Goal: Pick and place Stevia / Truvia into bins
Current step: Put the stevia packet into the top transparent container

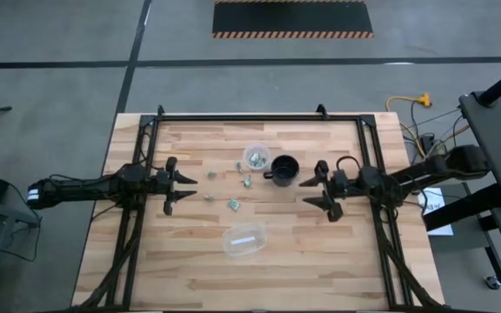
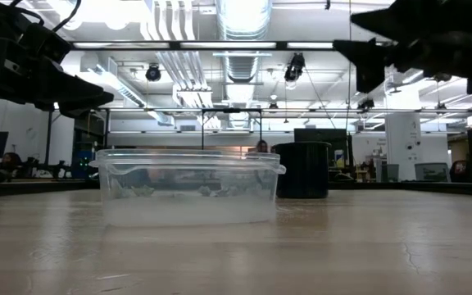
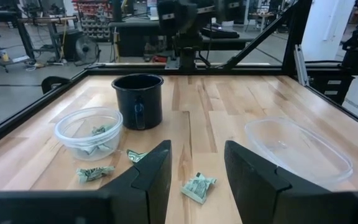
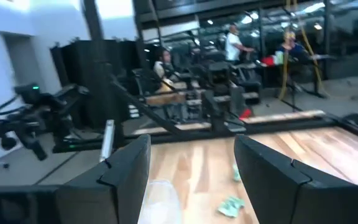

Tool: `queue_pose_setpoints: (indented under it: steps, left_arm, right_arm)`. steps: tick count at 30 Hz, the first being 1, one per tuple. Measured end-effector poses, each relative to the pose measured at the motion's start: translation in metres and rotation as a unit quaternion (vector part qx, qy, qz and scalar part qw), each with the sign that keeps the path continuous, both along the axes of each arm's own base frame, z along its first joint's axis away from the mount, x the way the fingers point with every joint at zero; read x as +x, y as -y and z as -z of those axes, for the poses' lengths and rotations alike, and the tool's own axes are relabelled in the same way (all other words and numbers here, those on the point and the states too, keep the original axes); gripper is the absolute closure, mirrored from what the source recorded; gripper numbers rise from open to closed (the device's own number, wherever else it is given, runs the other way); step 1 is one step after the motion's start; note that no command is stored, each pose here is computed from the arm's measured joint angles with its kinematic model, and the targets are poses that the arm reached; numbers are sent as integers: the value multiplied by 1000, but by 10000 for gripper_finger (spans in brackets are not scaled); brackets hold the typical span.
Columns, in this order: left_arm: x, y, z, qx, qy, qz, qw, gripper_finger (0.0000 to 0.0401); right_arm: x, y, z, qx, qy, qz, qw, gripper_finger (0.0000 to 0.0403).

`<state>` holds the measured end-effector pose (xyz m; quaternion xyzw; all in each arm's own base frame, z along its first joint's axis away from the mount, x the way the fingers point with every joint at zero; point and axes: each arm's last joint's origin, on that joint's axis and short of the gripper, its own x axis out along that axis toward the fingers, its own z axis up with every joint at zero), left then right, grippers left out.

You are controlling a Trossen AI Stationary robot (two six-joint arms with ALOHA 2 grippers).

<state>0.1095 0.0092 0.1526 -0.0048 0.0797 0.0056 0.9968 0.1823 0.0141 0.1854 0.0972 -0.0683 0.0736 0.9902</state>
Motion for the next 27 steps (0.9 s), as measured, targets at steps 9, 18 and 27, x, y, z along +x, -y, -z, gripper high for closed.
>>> queue_pose_setpoints:
  steps: [9,18,27]
  left_arm:
    - [0,0,0,0,0,0,1000,269]
    - [0,0,0,0,0,0,1000,269]
    - [0,0,0,0,0,0,1000,269]
  right_arm:
    - [-17,-3,-4,-16,38,-10,999,181]
    - [-40,4,-3,-17,68,13,997,181]
    - [-52,6,-6,-22,58,18,998,181]
